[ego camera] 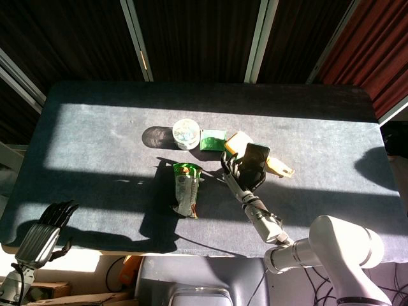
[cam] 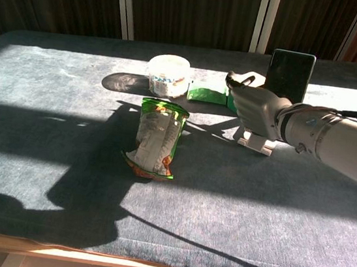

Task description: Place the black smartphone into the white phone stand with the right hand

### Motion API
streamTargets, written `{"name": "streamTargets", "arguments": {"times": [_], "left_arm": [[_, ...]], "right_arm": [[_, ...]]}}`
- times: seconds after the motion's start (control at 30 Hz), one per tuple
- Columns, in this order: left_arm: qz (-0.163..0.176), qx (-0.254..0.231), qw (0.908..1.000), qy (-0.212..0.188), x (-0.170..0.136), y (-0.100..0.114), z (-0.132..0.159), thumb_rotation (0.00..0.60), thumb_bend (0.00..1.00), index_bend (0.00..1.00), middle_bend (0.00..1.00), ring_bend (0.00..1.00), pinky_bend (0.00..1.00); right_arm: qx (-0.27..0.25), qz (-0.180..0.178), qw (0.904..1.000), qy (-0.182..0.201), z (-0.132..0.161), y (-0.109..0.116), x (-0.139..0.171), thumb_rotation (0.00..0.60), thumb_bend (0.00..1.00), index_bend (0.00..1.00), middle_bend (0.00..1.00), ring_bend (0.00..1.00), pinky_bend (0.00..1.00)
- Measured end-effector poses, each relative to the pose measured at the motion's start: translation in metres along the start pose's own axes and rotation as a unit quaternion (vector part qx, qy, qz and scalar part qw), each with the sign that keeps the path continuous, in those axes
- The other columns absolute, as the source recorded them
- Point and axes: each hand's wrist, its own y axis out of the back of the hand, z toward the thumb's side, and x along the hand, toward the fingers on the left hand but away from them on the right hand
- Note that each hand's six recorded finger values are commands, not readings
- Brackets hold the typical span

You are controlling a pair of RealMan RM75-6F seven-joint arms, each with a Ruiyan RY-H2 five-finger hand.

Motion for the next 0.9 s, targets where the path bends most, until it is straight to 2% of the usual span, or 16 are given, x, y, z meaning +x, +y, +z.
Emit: {"name": "streamTargets", "arguments": {"times": [0.23,0.63,0.9], "left_arm": [[-0.002,-0.003,1.0,-0.003,-0.001,0.0,0.0,0.6,0.44,0.0,0.0,0.0,0.07],[-0.002,-0.003,0.9999,-0.009,-0.004,0.001,0.002,0.6,0.44,0.0,0.0,0.0,0.07],[-0.003,-0.003,0.9999,-0.009,-0.003,0.001,0.001,0.6,0.44,0.0,0.0,0.0,0.07]], "right_arm": [[0.018,0.027,0.9995,-0.003,0.003,0.0,-0.001,0.6,0.26,0.75,0.56,0.34,0.21],[0.024,0.031,0.9992,0.0,0.011,0.012,-0.007,0.6,0.26,0.74,0.56,0.34,0.21],[0.02,0.043,0.9988,-0.011,0.01,0.01,-0.012,0.6,0.25,0.74,0.56,0.34,0.21]]}}
